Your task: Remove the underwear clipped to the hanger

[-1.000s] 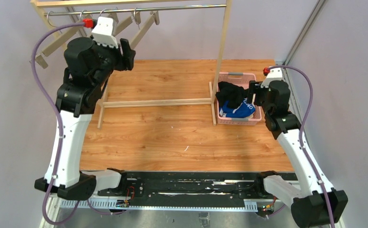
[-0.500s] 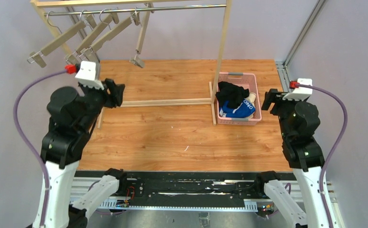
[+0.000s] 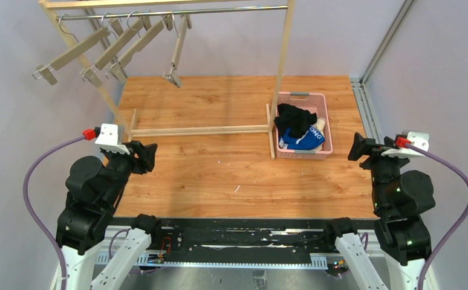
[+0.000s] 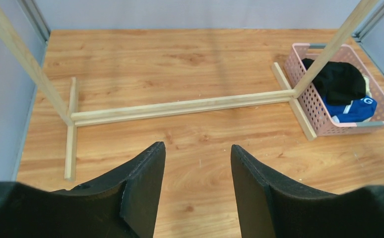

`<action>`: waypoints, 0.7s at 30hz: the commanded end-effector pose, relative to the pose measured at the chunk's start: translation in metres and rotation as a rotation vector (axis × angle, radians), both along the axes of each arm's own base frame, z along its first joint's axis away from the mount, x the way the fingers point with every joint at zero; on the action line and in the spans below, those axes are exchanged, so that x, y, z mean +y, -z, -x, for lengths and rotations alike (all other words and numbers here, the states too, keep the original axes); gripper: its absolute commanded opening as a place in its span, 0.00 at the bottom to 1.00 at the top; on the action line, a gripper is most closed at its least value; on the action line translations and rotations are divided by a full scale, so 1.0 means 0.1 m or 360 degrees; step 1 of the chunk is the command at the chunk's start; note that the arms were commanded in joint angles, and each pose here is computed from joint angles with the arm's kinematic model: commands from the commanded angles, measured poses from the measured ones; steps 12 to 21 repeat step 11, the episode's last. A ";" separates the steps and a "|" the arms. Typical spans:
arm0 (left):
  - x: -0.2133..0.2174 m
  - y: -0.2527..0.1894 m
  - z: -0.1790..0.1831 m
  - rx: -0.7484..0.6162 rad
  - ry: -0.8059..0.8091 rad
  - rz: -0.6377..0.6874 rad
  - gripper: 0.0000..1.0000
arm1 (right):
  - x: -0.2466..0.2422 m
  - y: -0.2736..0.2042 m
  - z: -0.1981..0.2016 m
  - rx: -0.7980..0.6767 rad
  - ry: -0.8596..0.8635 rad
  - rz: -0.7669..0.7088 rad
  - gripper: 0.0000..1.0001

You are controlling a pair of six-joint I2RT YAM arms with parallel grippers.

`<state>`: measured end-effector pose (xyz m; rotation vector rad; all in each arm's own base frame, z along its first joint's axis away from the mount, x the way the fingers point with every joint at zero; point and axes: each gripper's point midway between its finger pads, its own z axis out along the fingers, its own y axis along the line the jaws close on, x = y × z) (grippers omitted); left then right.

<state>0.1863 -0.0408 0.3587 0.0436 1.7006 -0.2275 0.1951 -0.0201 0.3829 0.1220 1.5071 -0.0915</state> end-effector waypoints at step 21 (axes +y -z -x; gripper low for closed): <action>0.15 0.30 0.12 0.0059 -0.0106 -0.0010 0.59 | -0.20 0.22 0.13 0.0115 0.0171 0.0017 0.74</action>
